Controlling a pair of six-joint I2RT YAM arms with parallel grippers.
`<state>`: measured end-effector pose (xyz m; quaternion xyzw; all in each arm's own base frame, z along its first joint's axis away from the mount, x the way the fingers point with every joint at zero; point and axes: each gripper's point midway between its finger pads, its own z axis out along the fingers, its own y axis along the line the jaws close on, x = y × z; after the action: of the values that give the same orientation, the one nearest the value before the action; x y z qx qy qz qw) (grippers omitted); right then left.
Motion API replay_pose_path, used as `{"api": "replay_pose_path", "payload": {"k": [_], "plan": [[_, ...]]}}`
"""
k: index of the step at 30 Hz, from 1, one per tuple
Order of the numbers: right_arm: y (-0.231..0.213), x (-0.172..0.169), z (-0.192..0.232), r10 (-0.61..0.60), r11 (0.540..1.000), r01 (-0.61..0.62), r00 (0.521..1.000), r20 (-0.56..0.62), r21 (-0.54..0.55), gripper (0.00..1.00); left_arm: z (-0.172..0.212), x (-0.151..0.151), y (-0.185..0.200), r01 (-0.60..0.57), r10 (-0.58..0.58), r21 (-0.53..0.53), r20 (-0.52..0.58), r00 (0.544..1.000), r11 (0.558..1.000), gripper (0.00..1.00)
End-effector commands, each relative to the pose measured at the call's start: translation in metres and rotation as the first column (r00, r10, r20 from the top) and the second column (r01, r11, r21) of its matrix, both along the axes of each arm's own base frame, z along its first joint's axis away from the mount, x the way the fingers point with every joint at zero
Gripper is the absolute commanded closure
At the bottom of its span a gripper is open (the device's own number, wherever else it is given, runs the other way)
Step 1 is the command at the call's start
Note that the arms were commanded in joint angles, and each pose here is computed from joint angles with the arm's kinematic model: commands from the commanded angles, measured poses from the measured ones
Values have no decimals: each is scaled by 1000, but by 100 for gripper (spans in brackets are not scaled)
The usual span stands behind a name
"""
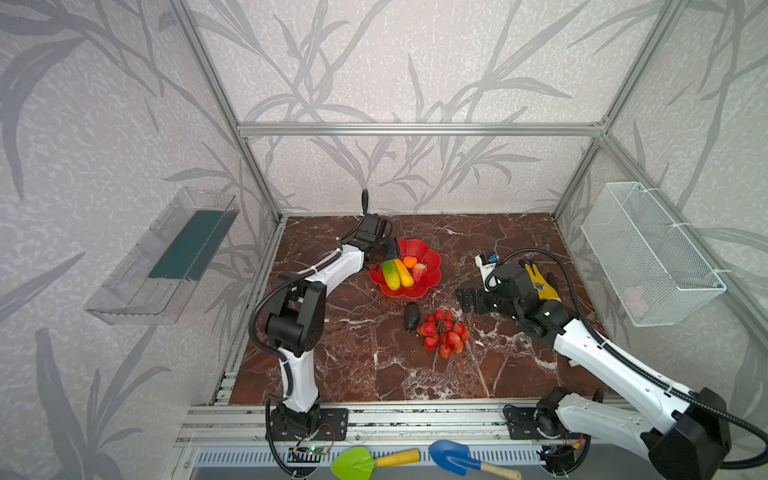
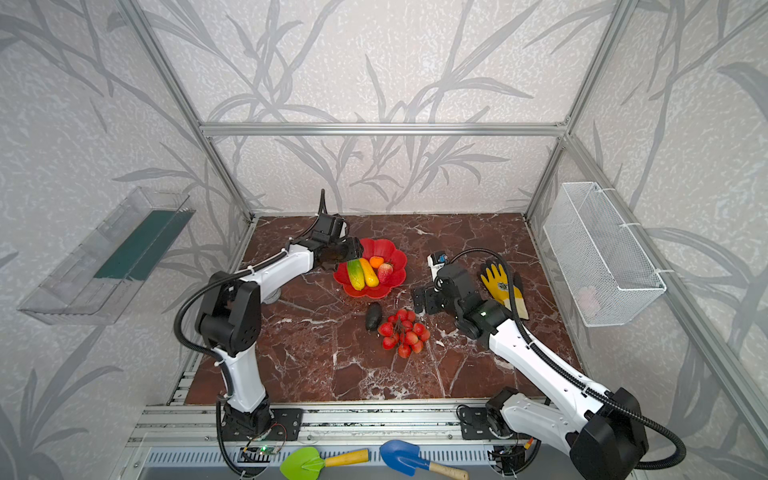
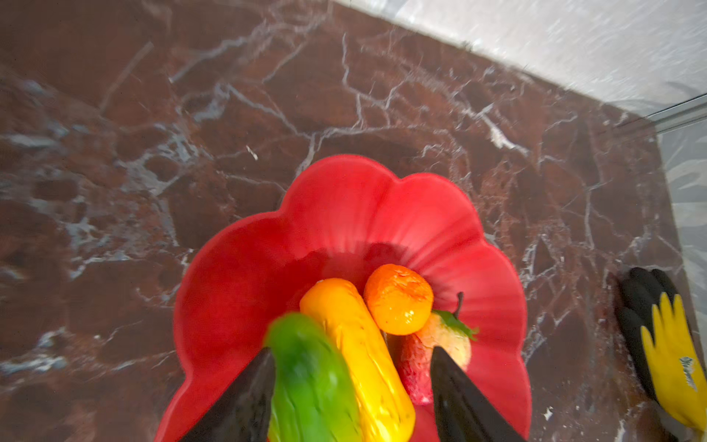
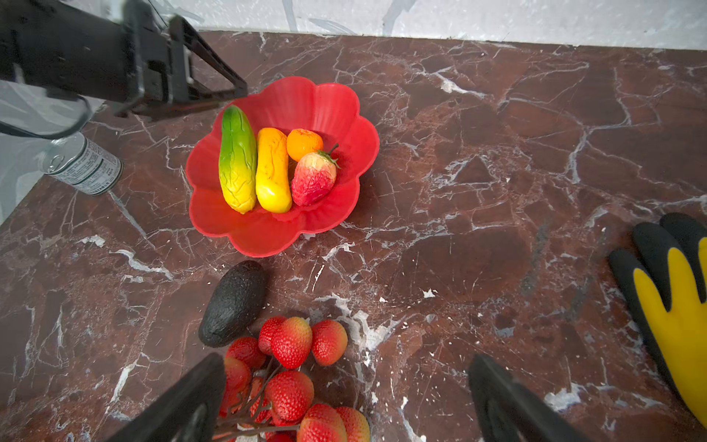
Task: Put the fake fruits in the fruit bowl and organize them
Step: 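Grasp the green-yellow cucumber with the left gripper and place it in the bowl, then grasp the dark avocado with the left gripper and set it in the bowl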
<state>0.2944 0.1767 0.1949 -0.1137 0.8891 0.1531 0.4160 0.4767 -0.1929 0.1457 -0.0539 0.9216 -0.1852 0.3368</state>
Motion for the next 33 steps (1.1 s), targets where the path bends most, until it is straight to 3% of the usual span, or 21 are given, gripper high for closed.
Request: {"api": "replay_pose_path", "payload": {"k": [1,5,10,13,17,22,28,33], "plan": [[-6,-1,1,-10,1000,11,1000,16,-13,1,54,-26,14,-11,11,0,108,994,1000,35],[-7,0,-1,-16,1000,17,1000,20,-14,1,46,-80,11,0,4,-41,106,994,999,34],[-5,3,1,-17,1000,17,1000,26,-5,1,-4,-164,-15,39,-39,2,35,999,999,35],[-4,5,1,-19,1000,19,999,30,0,1,-33,-194,-20,29,-29,-10,-15,999,1000,35],[0,6,1,-13,1000,13,1000,25,11,1,-47,-205,-27,38,-38,-3,-15,999,999,35],[-3,2,2,-16,1000,16,1000,26,12,1,-45,-192,-45,96,-96,40,-2,995,995,34],[-11,-4,1,-26,1000,26,999,33,-9,1,-52,-175,-74,150,-150,18,-7,989,989,34],[-13,-4,4,-26,1000,27,999,40,-14,1,-72,-169,-87,169,-166,35,-64,984,985,34]]}}
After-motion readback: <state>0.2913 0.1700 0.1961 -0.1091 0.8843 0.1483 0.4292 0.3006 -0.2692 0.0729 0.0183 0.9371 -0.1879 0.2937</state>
